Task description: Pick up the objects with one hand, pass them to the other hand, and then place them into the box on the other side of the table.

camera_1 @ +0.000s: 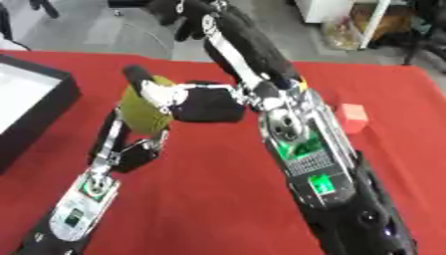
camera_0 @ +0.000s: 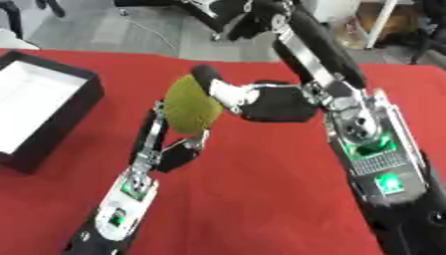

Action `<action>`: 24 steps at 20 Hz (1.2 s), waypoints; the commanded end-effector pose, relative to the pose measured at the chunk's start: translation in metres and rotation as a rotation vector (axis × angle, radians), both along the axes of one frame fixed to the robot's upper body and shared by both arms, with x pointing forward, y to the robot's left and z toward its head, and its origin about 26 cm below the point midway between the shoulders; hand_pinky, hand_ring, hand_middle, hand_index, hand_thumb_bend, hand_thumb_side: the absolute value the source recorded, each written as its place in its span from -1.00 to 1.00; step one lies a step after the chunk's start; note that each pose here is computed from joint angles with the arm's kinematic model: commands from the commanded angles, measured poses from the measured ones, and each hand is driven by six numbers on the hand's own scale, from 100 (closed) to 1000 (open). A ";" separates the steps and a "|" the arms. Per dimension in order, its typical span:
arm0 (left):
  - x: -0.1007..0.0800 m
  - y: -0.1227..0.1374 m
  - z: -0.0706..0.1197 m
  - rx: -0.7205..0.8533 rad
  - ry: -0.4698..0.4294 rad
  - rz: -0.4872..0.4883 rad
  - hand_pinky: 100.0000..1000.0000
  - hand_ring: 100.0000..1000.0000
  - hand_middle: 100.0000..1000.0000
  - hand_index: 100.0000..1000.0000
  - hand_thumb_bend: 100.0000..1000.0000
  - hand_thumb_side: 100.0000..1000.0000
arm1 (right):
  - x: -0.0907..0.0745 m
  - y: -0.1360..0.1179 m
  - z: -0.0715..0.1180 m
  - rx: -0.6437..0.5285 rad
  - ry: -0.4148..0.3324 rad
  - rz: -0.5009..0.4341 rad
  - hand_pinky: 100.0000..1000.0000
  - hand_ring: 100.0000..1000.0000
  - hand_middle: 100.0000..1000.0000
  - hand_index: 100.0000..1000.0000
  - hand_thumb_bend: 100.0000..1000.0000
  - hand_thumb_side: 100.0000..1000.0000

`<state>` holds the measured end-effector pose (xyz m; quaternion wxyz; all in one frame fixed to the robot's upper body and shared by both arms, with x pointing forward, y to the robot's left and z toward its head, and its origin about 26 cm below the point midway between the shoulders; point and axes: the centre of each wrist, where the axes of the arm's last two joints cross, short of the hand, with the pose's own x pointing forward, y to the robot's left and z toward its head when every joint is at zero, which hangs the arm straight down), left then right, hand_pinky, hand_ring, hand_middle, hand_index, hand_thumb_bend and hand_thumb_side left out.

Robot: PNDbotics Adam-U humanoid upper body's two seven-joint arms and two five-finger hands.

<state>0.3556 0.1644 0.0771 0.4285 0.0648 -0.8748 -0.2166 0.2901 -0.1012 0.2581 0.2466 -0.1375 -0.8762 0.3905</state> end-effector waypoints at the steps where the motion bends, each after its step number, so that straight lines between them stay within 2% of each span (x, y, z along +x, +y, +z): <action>1: 0.006 0.035 0.022 0.005 -0.063 0.117 0.02 -0.36 -0.52 -0.28 -1.00 -0.41 | 0.003 -0.020 0.005 0.046 -0.037 -0.060 0.34 0.27 0.34 0.64 -0.55 0.05; 6: 0.003 0.098 0.032 0.054 -0.072 0.354 0.01 -0.36 -0.52 -0.28 -1.00 -0.45 | 0.010 -0.054 -0.018 0.064 0.028 -0.253 0.31 0.23 0.30 0.60 -0.57 0.00; 11: -0.006 0.170 0.037 0.127 -0.053 0.628 0.01 -0.35 -0.51 -0.27 -1.00 -0.47 | 0.010 -0.071 -0.045 0.067 0.114 -0.392 0.29 0.21 0.29 0.59 -0.58 -0.02; 15: -0.014 0.232 0.035 0.193 0.023 0.841 0.00 -0.36 -0.51 -0.27 -1.00 -0.48 | 0.012 -0.074 -0.060 0.075 0.159 -0.439 0.28 0.20 0.28 0.58 -0.58 -0.03; 19: -0.022 0.280 0.035 0.279 0.150 0.969 0.01 -0.34 -0.50 -0.25 -1.00 -0.50 | 0.014 -0.074 -0.068 0.073 0.174 -0.443 0.29 0.20 0.28 0.58 -0.59 -0.02; 20: -0.022 0.287 0.035 0.298 0.179 0.993 0.05 -0.28 -0.45 -0.20 -1.00 -0.50 | 0.014 -0.073 -0.069 0.072 0.176 -0.441 0.29 0.20 0.27 0.58 -0.60 -0.02; 21: -0.022 0.294 0.033 0.311 0.212 1.017 0.18 -0.10 -0.21 0.02 -1.00 -0.33 | 0.014 -0.073 -0.069 0.071 0.178 -0.440 0.29 0.19 0.27 0.58 -0.60 -0.02; 22: -0.022 0.299 0.030 0.329 0.249 1.037 0.29 0.08 0.01 0.26 -0.60 -0.09 | 0.014 -0.073 -0.070 0.070 0.180 -0.438 0.29 0.19 0.27 0.58 -0.61 -0.02; 23: -0.021 0.303 0.028 0.351 0.283 1.050 0.36 0.19 0.14 0.38 -0.33 0.04 | 0.015 -0.073 -0.071 0.069 0.181 -0.437 0.29 0.19 0.27 0.58 -0.61 -0.02; 24: -0.019 0.306 0.027 0.375 0.315 1.060 0.48 0.41 0.41 0.61 0.14 0.27 | 0.015 -0.073 -0.071 0.068 0.183 -0.436 0.29 0.19 0.26 0.58 -0.62 -0.02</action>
